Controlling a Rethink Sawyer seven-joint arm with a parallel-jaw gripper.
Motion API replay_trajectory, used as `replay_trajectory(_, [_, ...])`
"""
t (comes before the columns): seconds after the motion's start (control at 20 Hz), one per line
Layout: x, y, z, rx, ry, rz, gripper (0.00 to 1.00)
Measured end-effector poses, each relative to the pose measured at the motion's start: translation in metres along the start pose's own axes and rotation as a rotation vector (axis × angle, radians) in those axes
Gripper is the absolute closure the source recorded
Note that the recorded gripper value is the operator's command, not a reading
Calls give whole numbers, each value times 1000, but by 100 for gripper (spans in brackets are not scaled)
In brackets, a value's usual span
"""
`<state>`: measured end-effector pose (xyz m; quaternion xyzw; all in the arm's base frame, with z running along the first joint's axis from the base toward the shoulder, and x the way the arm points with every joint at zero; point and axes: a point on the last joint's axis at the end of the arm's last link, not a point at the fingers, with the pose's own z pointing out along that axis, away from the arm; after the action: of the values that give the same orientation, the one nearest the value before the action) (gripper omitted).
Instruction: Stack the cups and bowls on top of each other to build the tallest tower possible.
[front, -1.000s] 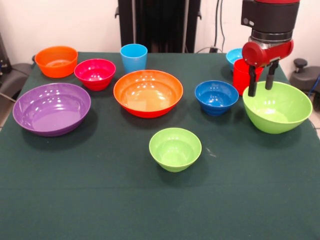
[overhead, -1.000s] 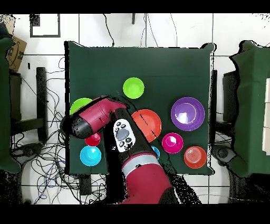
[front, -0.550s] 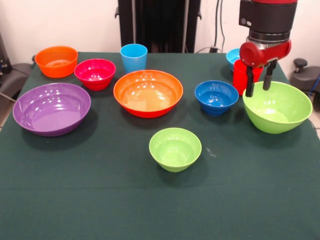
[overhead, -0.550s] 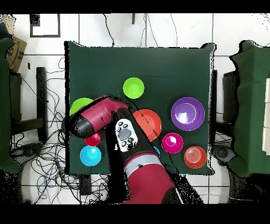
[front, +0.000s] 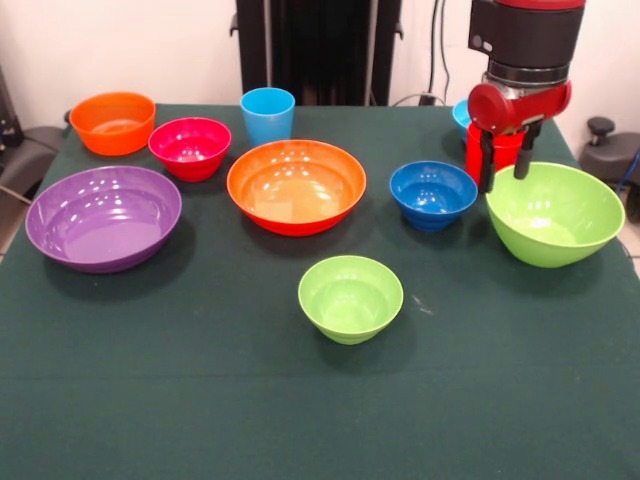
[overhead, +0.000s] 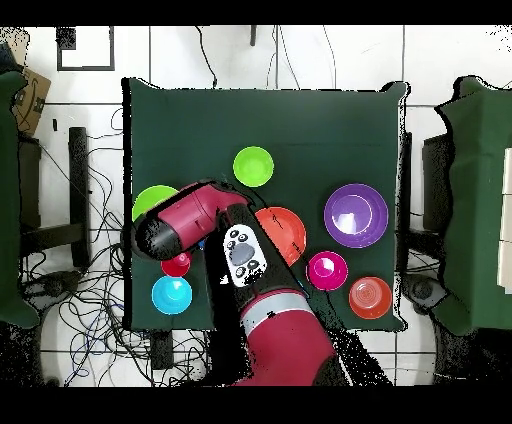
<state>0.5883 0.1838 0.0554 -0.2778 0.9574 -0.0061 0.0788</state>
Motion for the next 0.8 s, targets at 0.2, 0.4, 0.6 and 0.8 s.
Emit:
replay_trajectory(0.2, [0, 0, 0, 0, 2, 0, 0])
replay_trajectory(0.4, [0, 2, 0, -1, 2, -4, 0])
replay_trajectory(0.6, [4, 7, 5, -1, 12, -18, 0])
replay_trajectory(0.8, [14, 11, 17, -3, 33, -40, 0])
